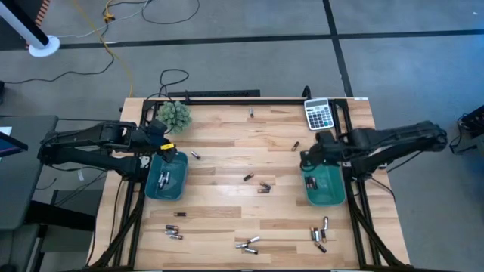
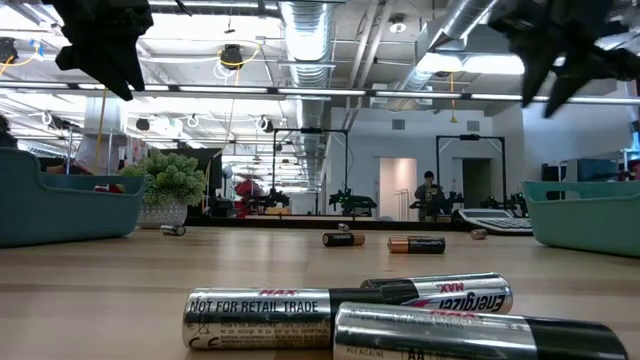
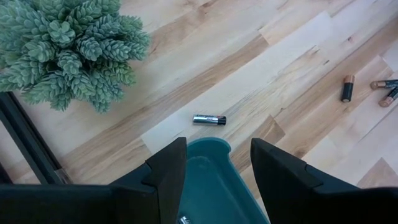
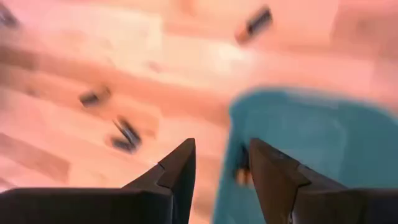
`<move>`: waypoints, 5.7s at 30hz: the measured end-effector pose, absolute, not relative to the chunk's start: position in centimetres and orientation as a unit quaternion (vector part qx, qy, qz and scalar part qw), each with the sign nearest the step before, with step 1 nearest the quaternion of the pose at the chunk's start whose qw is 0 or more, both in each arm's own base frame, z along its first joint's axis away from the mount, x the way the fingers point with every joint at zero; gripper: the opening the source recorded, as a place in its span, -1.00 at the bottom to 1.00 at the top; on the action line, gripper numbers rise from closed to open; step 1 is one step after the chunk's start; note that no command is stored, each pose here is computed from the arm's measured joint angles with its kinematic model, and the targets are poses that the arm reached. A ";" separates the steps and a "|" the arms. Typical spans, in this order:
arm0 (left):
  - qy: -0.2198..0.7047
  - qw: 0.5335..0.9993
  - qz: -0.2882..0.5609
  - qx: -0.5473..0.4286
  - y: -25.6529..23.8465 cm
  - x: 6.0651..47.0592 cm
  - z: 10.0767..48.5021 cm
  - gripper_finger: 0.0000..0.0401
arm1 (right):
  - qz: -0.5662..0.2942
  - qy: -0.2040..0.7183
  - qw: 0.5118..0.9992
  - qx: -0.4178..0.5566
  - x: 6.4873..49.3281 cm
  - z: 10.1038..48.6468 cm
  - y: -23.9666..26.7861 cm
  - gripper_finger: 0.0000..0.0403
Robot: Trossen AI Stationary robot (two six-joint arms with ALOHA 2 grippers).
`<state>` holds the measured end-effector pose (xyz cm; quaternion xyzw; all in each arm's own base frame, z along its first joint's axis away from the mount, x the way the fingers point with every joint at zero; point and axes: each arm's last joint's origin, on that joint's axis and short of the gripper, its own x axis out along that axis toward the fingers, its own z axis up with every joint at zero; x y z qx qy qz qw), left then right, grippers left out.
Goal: Sort batteries
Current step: Put the silver battery into the blue bin
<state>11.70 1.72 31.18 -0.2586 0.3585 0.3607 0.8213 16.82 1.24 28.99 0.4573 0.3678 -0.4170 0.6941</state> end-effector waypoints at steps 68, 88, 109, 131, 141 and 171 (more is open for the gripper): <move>0.334 0.812 0.389 -0.280 1.8 11.7 31.2 -0.13 | -0.346 0.528 0.631 0.451 38.6 15.2 -32.9 -0.48; 0.332 0.809 0.392 -0.286 1.8 11.7 31.2 -0.13 | -0.292 0.598 0.617 0.419 37.2 16.2 -32.0 -0.85; 0.334 0.810 0.390 -0.283 1.8 11.7 31.2 -0.13 | -0.206 0.429 0.858 0.190 33.5 42.5 -15.7 -0.85; 0.349 0.819 0.379 -0.254 1.8 11.6 31.2 -0.13 | 0.053 0.353 0.927 0.116 51.2 30.3 -3.4 -0.86; 0.342 0.812 0.387 -0.272 1.8 11.6 31.2 -0.13 | 0.105 0.216 0.968 0.065 57.3 23.7 0.2 -0.86; 0.336 0.808 0.392 -0.284 1.8 11.6 31.2 -0.13 | 0.090 0.265 0.957 0.080 59.1 14.6 -0.9 -0.78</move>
